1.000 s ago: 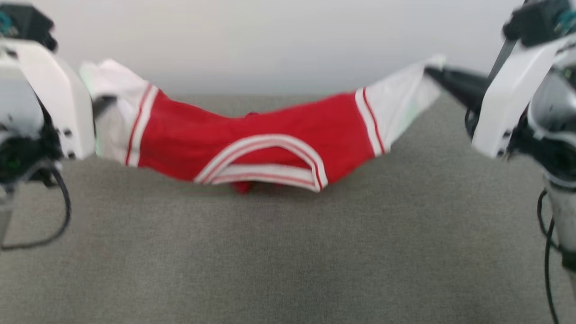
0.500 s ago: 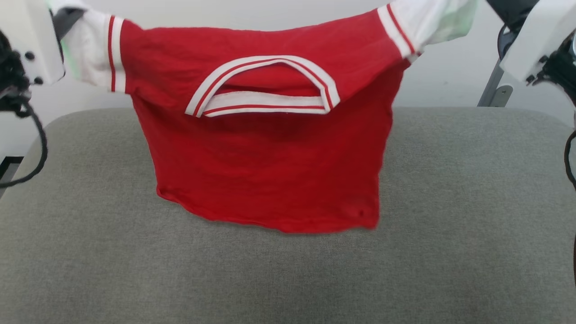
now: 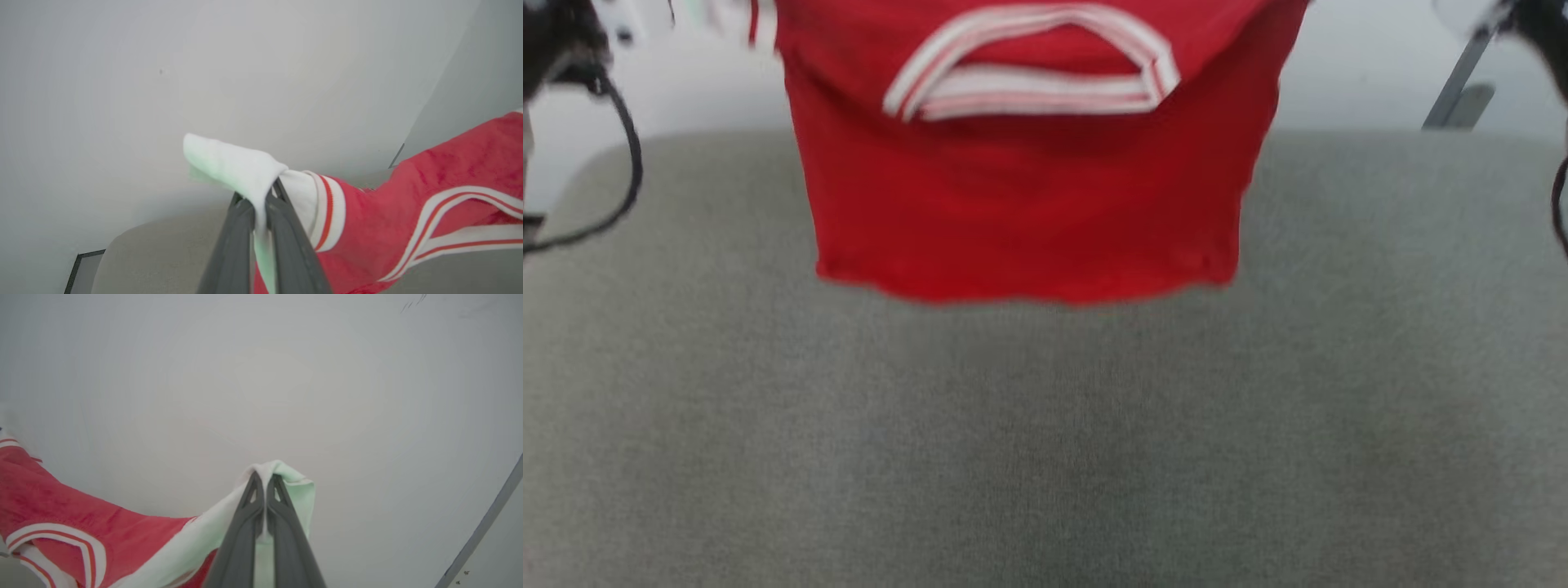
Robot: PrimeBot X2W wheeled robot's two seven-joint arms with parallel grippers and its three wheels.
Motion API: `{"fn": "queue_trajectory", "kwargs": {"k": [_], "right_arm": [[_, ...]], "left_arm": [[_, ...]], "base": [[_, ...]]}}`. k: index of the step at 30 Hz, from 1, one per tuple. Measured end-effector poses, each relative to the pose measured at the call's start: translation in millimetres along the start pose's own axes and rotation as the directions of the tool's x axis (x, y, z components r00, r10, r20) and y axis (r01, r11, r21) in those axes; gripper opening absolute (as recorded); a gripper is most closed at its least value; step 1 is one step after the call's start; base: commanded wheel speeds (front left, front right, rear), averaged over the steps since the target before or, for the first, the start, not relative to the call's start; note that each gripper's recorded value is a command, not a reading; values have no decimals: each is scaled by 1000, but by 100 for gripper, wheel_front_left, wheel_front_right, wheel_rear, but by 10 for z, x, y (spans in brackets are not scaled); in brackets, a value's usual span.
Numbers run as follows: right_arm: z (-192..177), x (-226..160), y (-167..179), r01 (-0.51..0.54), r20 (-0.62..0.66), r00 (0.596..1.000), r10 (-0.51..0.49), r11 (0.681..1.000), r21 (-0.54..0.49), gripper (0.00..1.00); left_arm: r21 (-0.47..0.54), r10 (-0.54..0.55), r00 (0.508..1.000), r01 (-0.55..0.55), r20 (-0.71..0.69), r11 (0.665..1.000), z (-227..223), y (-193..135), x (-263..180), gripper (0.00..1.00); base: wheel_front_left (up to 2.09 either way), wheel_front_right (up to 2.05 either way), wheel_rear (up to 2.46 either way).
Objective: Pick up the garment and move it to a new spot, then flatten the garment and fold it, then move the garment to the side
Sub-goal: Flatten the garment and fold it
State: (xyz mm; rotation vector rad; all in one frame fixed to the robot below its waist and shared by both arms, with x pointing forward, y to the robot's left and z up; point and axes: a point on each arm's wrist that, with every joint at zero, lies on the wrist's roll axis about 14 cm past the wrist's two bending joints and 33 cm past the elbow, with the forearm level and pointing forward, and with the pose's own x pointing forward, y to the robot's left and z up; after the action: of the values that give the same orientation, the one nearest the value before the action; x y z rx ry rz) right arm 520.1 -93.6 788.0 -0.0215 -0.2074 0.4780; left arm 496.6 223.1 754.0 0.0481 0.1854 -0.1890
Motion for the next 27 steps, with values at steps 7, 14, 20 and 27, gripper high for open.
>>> {"fn": "queue_trajectory", "kwargs": {"k": [7, 14, 20, 27], "right_arm": [[-156, 560, -258, 57, 102, 994, -49, 995, -82, 0], [-329, 1038, -419, 107, 260, 964, -51, 973, -205, 0], [-840, 1312, -529, 124, 255, 965, -58, 960, -250, 0], [-1912, 1326, -442, 65, 18, 998, -63, 977, -202, 0]], "left_arm": [[16, -11, 991, 9, 130, 1000, 145, 75, 639, 0], [85, -3, 918, -33, 396, 996, 442, 152, 1155, 0], [39, 31, 901, -53, 433, 998, 46, 303, 1575, 0], [5, 67, 964, -70, 258, 998, -918, 394, 1813, 0]], "base": [[0, 0, 0], [0, 0, 0], [0, 0, 0], [0, 0, 0]]}}
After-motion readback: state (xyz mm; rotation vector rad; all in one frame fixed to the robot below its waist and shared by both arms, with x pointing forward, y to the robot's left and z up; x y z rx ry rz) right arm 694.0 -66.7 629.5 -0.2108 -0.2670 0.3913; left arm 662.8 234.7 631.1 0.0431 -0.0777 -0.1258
